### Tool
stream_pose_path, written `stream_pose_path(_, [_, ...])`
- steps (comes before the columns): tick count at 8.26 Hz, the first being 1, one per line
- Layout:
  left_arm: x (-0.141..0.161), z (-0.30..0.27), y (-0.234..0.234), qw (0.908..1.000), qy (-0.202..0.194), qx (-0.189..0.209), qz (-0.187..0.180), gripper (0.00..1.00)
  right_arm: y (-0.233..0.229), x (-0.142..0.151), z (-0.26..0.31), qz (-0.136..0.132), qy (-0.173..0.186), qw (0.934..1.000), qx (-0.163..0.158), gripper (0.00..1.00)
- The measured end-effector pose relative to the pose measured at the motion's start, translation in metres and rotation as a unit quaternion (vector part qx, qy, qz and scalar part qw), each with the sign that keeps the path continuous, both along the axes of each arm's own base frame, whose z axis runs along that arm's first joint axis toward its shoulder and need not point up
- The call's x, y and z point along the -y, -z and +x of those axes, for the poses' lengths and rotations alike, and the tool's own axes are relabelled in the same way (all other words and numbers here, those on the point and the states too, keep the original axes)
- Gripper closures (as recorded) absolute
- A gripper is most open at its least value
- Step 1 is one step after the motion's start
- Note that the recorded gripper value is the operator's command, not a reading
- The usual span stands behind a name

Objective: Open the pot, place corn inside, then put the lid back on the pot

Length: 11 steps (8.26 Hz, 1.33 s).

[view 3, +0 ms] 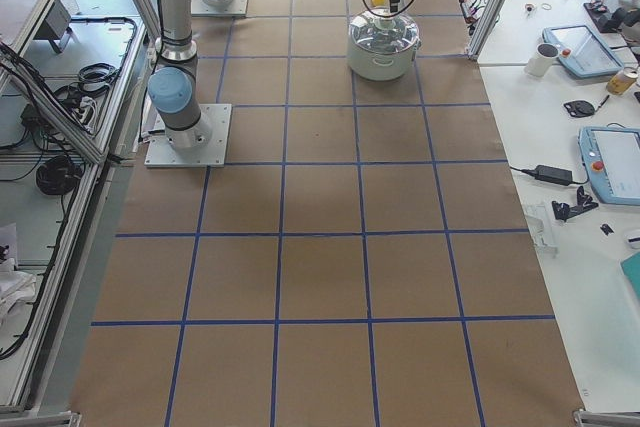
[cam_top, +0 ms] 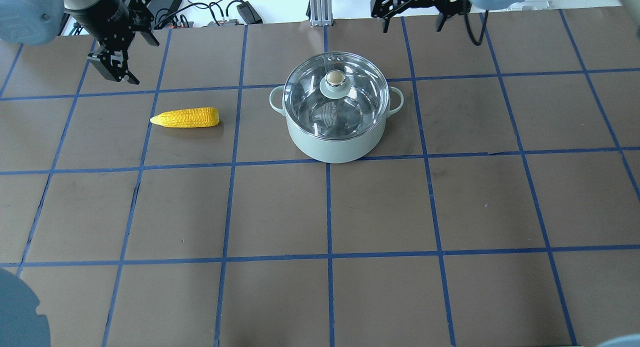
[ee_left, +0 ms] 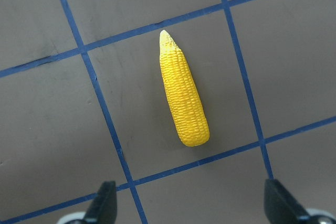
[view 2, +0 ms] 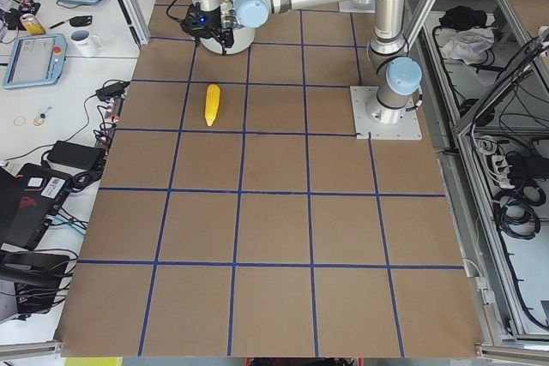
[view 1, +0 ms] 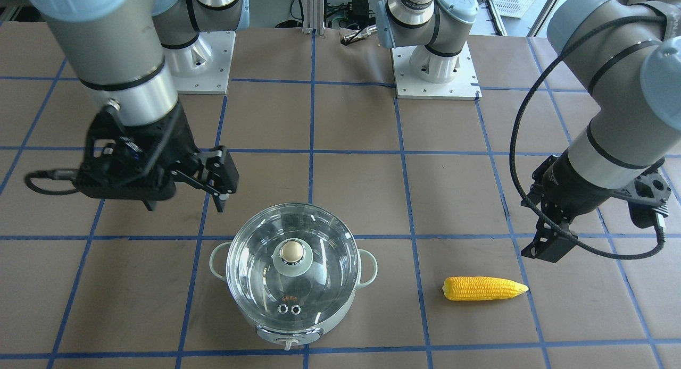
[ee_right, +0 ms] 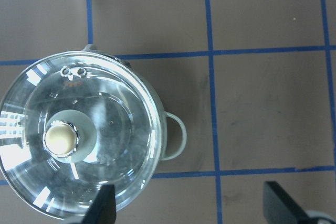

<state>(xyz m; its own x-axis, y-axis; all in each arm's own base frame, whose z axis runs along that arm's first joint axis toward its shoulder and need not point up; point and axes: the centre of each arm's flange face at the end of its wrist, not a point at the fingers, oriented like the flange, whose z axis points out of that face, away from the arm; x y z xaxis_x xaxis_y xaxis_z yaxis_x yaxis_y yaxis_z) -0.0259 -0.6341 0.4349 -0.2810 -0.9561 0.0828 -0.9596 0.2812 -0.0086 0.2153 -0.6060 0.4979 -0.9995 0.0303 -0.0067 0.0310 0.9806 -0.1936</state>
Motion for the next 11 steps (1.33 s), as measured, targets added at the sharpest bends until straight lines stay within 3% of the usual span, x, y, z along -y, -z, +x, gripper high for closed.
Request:
stream_pose_path(3, [0.005,0.022,0.050,0.9935,-0.106,-0.011,0.041,0.00,0.081,0.016,0.092,0.001,0.013,0.9999,-0.007,0.00])
stream_pose_path(7, [0.016,0.048,0.134,0.9780,-0.186,-0.018,0.093,0.00,0.134,0.027,0.115,-0.004,0.019,0.9998,-0.004,0.00])
stream_pose_path(9, [0.024,0.051,0.157,0.9729,-0.210,-0.018,0.096,0.00,0.145,0.025,0.118,-0.007,0.016,0.9999,-0.003,0.08])
stream_pose_path(11, [0.036,0.055,0.169,0.9744,-0.212,-0.018,0.072,0.00,0.149,0.023,0.120,-0.007,0.011,0.9999,-0.003,0.25])
